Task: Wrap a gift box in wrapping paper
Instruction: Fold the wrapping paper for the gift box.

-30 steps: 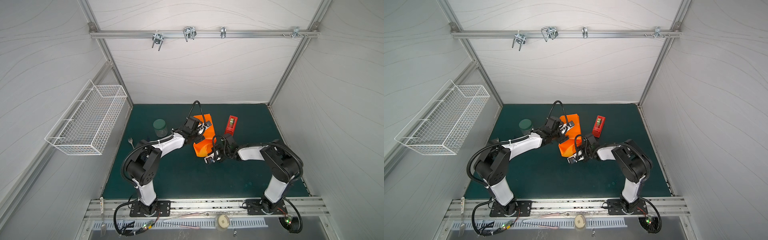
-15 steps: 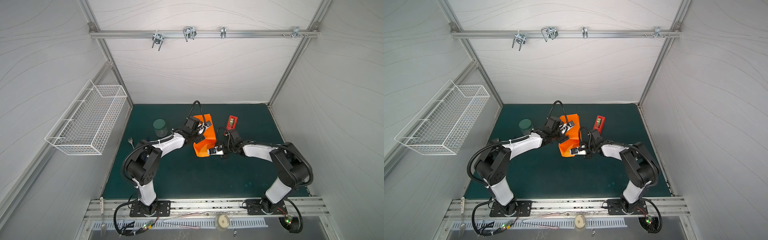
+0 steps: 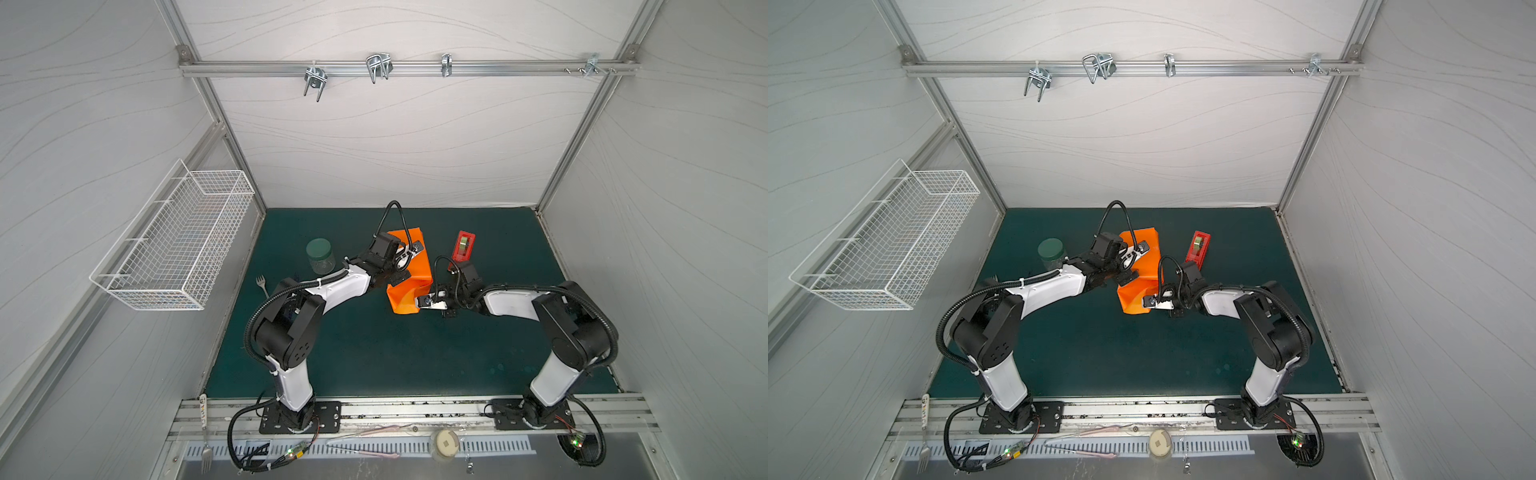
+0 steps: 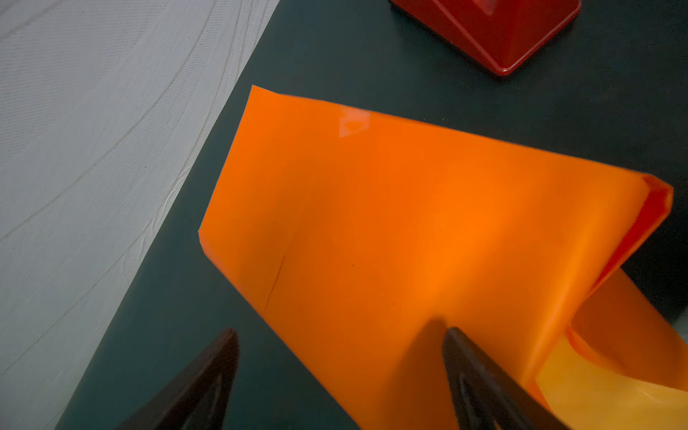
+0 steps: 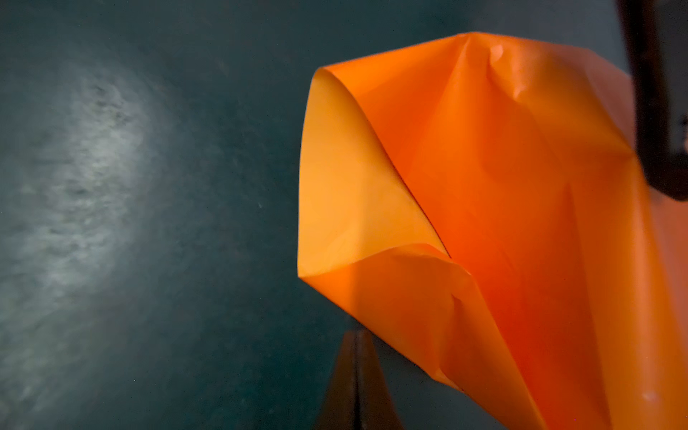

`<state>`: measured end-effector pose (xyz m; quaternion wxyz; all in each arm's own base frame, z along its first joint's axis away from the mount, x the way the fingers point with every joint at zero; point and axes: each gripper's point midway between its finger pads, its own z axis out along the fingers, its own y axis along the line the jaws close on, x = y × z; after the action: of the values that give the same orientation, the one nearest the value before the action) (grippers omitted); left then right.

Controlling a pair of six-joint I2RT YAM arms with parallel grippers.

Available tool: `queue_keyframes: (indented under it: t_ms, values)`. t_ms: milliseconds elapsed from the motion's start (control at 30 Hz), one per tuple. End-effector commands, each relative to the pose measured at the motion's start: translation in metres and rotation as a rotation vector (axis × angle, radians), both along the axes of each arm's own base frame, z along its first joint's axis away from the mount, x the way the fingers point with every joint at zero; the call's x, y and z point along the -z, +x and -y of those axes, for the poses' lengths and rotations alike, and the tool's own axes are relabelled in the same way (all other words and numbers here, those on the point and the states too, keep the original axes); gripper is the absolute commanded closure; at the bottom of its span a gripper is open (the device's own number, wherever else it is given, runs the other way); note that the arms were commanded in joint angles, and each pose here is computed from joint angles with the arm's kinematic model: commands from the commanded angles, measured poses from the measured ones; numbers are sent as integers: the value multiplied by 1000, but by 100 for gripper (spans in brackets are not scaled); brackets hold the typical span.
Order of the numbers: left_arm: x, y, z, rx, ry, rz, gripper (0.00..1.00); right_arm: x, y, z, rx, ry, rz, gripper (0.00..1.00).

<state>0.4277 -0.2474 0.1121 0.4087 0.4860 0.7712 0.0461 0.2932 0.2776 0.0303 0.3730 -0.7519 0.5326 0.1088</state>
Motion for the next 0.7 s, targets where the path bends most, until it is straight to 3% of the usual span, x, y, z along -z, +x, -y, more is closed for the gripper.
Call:
queue_keyframes:
  t_ms: [0, 667]
  values:
    - [29, -5, -4, 4, 59, -73, 12, 3, 16, -5, 38, -10, 45, 100]
    - [30, -7, -1, 19, 58, -77, 12, 14, 45, -10, 165, -22, 83, 100]
